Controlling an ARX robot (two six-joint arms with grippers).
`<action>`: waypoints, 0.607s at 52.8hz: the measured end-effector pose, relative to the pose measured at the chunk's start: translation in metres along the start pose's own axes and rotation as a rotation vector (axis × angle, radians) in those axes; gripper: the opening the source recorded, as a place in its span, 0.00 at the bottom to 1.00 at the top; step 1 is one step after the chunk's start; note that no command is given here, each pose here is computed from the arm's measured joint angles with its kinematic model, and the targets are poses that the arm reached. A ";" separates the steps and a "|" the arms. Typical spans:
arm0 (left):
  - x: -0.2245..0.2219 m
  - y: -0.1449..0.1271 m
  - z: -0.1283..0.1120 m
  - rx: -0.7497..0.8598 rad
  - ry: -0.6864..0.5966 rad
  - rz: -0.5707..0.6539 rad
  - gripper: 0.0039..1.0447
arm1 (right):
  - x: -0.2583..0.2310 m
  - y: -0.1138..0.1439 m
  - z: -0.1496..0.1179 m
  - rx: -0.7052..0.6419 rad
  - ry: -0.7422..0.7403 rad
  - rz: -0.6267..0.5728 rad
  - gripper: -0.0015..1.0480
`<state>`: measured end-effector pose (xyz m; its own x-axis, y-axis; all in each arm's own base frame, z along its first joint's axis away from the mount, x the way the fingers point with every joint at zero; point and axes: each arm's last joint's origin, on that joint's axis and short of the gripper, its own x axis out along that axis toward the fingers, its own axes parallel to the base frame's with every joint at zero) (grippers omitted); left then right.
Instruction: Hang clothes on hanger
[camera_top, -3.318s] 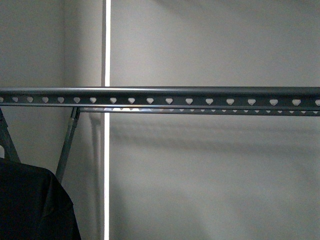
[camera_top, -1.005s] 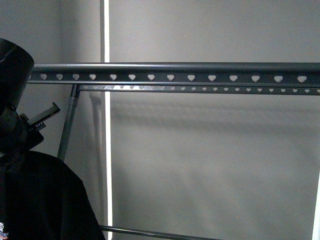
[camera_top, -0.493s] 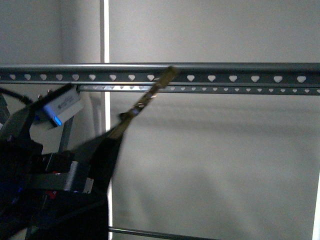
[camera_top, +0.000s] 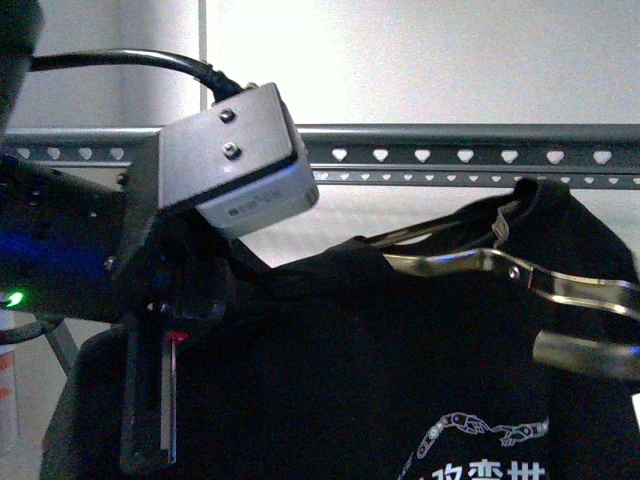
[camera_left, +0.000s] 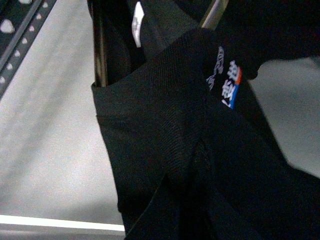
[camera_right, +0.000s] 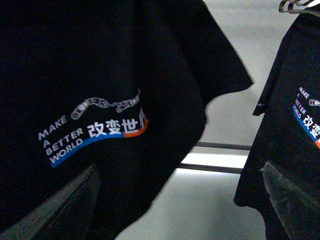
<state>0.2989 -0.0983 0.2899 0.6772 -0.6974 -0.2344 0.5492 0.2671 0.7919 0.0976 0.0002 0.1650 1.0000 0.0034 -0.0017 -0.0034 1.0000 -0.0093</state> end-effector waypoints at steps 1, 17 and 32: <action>0.003 0.002 0.000 0.033 0.005 -0.004 0.04 | 0.000 0.000 0.000 0.000 0.000 0.000 0.93; 0.033 0.026 0.006 0.398 -0.009 0.050 0.04 | 0.000 0.000 0.000 0.000 0.000 0.000 0.93; 0.034 0.026 0.005 0.436 -0.005 0.048 0.04 | 0.000 0.000 0.000 0.000 0.000 0.000 0.93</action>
<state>0.3338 -0.1188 0.3049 0.6943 -0.6942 -0.1898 0.2580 -0.0060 0.9661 0.0976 0.0002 0.1650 1.0000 0.0034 -0.0017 -0.0034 0.9999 -0.0097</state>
